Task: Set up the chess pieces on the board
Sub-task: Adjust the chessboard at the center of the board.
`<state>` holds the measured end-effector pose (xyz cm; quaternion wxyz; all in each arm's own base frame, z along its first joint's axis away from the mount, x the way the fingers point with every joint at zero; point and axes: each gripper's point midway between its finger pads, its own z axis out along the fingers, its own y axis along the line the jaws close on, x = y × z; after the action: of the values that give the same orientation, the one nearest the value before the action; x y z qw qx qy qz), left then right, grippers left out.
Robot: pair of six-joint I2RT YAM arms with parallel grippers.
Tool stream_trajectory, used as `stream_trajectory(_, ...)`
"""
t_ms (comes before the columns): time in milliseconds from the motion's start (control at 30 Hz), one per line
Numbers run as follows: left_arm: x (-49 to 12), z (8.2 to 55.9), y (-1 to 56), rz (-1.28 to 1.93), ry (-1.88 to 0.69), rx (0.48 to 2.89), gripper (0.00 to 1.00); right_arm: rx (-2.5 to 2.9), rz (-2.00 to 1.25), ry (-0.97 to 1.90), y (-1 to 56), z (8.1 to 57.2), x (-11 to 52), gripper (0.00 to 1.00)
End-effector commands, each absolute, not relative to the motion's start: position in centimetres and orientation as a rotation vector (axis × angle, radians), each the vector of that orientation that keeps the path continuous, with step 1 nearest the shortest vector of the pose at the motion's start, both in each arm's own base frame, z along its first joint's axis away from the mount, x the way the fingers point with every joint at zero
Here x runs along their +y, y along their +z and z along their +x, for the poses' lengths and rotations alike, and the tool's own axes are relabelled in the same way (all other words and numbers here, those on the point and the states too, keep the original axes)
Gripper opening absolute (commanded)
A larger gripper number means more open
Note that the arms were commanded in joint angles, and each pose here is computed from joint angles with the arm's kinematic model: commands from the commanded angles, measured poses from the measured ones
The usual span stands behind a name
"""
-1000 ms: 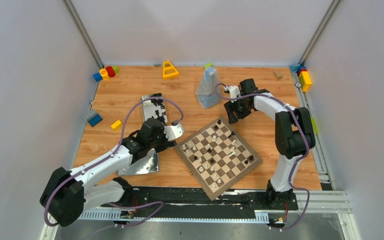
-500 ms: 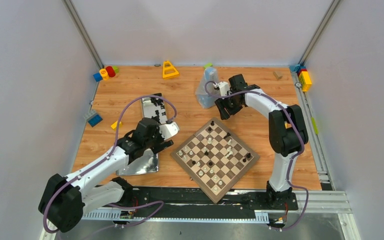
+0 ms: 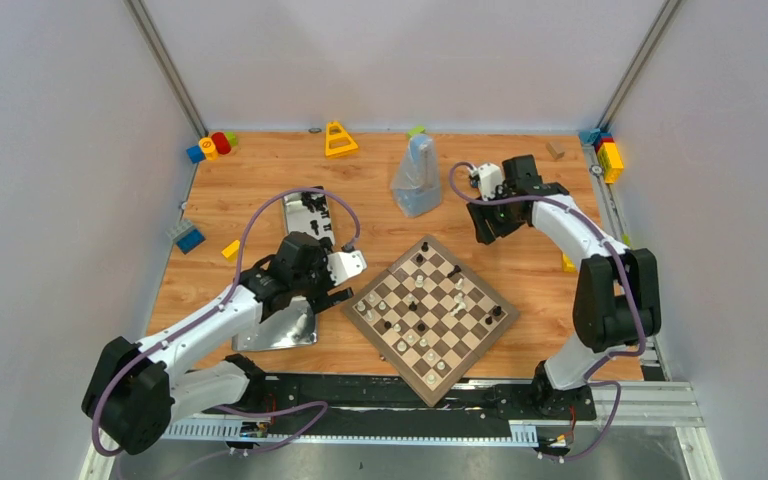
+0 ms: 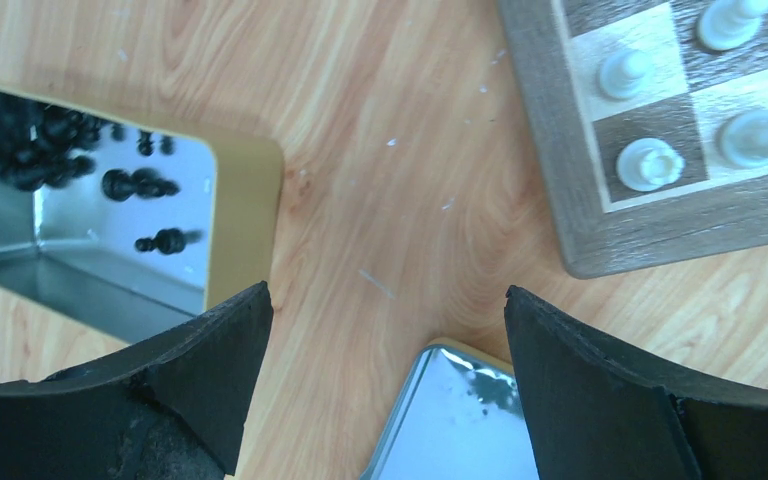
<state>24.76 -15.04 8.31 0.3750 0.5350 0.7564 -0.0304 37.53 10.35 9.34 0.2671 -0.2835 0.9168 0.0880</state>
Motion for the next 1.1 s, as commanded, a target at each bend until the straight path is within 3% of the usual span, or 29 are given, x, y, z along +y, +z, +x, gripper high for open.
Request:
stream_trajectory(0,-17.0,24.0,8.6,1.446,-0.212,1.870,0.93,2.518,-0.734,0.201,8.6,34.7,7.2,0.57)
stream_trajectory(267,-18.4,21.6,6.2,1.630,-0.239,1.774,0.94,2.633,-0.686,0.241,4.9,30.0,5.2,0.56)
stream_trajectory(567,-18.4,21.1,3.8,1.775,-0.157,1.701,0.94,2.696,-0.664,0.282,2.5,28.6,5.4,0.54)
stream_trajectory(1067,-19.6,26.5,5.1,1.553,0.012,1.700,0.92,2.737,-0.691,0.328,1.3,27.0,5.6,0.53)
